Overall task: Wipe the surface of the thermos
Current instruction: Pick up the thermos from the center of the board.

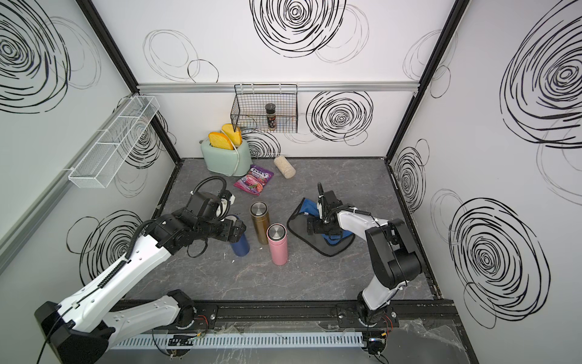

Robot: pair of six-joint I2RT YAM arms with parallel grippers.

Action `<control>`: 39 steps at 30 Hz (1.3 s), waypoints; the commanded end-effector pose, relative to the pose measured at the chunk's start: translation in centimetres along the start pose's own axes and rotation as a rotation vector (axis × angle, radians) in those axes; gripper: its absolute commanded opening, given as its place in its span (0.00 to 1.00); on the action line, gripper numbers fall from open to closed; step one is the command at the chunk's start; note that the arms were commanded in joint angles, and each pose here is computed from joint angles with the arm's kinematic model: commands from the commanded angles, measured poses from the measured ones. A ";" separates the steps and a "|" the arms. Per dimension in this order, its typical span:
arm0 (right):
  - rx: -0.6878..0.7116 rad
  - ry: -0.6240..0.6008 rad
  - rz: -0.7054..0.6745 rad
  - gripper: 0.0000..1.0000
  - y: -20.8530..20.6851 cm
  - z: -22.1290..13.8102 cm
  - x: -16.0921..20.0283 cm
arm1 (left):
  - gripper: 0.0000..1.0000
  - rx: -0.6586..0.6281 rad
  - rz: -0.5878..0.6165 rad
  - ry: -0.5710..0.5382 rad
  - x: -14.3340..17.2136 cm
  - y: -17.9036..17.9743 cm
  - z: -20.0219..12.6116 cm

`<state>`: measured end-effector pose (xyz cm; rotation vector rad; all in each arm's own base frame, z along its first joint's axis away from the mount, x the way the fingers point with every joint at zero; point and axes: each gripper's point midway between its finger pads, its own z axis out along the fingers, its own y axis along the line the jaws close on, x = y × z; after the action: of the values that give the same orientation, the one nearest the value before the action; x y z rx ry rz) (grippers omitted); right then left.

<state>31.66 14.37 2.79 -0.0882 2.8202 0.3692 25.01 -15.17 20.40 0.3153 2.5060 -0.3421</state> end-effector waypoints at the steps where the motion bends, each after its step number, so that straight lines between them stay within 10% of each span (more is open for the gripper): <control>1: -0.019 0.040 0.038 0.98 -0.7 0.9 1.4 | 0.97 -0.029 -0.006 -0.014 -0.3 0.3 1.0; 19: -0.036 0.069 0.061 0.98 -0.7 1.9 2.7 | 0.84 -0.107 0.070 0.124 2.9 0.7 2.2; 31: 0.037 -0.042 -0.005 0.98 0.7 -2.8 0.1 | 0.00 -0.097 0.138 0.173 4.1 -0.1 2.2; 39: 0.097 -0.097 -0.062 0.98 1.8 -5.2 -0.5 | 0.00 -0.104 0.117 0.033 0.7 -0.3 -1.6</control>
<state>31.01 15.44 7.61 -0.1494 2.7118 0.2951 23.42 -15.04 17.79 0.4572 2.5971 -0.1380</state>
